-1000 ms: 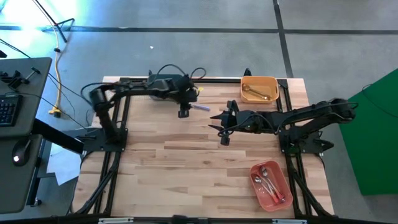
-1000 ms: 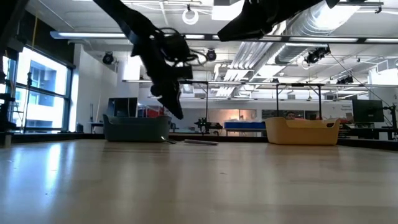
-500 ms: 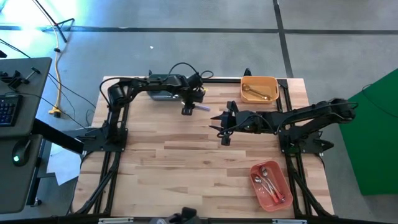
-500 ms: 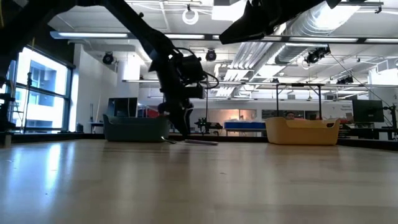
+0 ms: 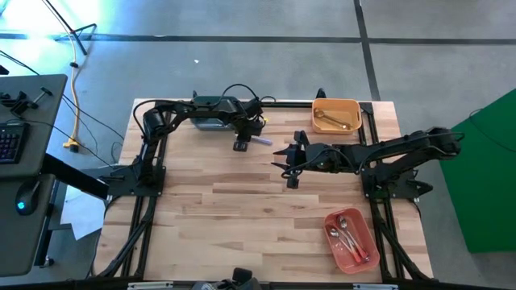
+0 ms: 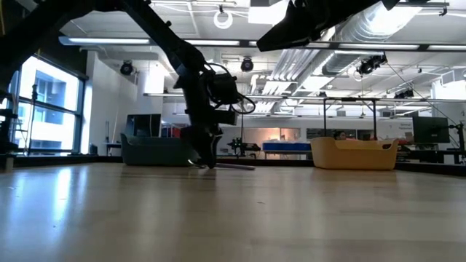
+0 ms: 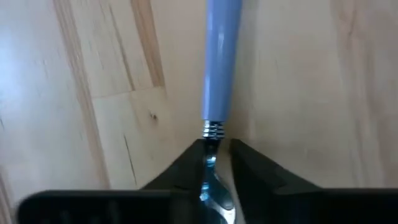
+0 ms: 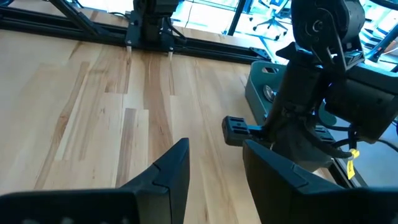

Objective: Sort silverware by color (type)
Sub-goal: Put the violet spoon into the dark green bin

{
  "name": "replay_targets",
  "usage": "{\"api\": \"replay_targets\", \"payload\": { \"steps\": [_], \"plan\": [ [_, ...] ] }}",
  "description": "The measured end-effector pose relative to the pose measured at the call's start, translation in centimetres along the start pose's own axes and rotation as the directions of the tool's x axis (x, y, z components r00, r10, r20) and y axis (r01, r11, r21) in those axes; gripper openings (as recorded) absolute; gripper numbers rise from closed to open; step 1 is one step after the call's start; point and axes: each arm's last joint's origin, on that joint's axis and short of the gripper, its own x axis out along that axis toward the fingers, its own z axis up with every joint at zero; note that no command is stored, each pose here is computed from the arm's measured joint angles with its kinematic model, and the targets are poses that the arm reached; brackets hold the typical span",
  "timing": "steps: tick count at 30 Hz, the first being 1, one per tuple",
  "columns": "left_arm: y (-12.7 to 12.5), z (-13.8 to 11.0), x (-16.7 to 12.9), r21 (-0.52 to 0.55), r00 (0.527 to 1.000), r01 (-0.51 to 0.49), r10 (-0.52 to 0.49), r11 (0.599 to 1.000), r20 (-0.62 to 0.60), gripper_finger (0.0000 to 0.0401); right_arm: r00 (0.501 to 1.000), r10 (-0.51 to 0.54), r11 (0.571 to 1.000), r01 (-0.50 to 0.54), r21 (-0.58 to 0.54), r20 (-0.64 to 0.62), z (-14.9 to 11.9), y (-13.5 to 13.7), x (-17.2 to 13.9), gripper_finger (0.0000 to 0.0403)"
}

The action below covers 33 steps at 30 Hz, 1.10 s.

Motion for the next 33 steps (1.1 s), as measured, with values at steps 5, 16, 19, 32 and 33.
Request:
{"api": "replay_targets", "payload": {
  "steps": [5,16,19,32,33],
  "plan": [
    [-0.1,-0.1,0.0,0.004,1.0,0.011,-0.011,1.0,-0.011,0.0009,1.0,0.0,1.0,0.0,0.0,0.0,0.0,0.0,0.0,0.0133],
    [-1.8,1.0,-1.8,0.046,1.0,0.008,-0.008,0.999,-0.016,0.0003,1.0,0.0,1.0,0.0,0.0,0.0,0.0,0.0,0.0,0.0133],
    [-2.3,1.3,-3.4,0.057,1.0,0.005,-0.005,0.998,0.001,0.0003,1.0,0.0,1.0,0.0,-0.001,-0.002,0.0,0.0,0.0,0.0133],
    [-1.7,-3.0,-15.3,-0.03,0.991,-0.133,0.133,0.991,-0.015,0.0001,1.0,0.007,1.0,-0.007,-0.002,-0.006,-0.1,0.0,0.0,0.0133],
    [-1.3,-3.8,-16.1,-0.05,0.989,-0.145,0.144,0.988,-0.017,0.0001,1.0,0.009,1.0,-0.009,-0.002,-0.006,-0.1,0.0,0.0,0.0133]
  ]
}}
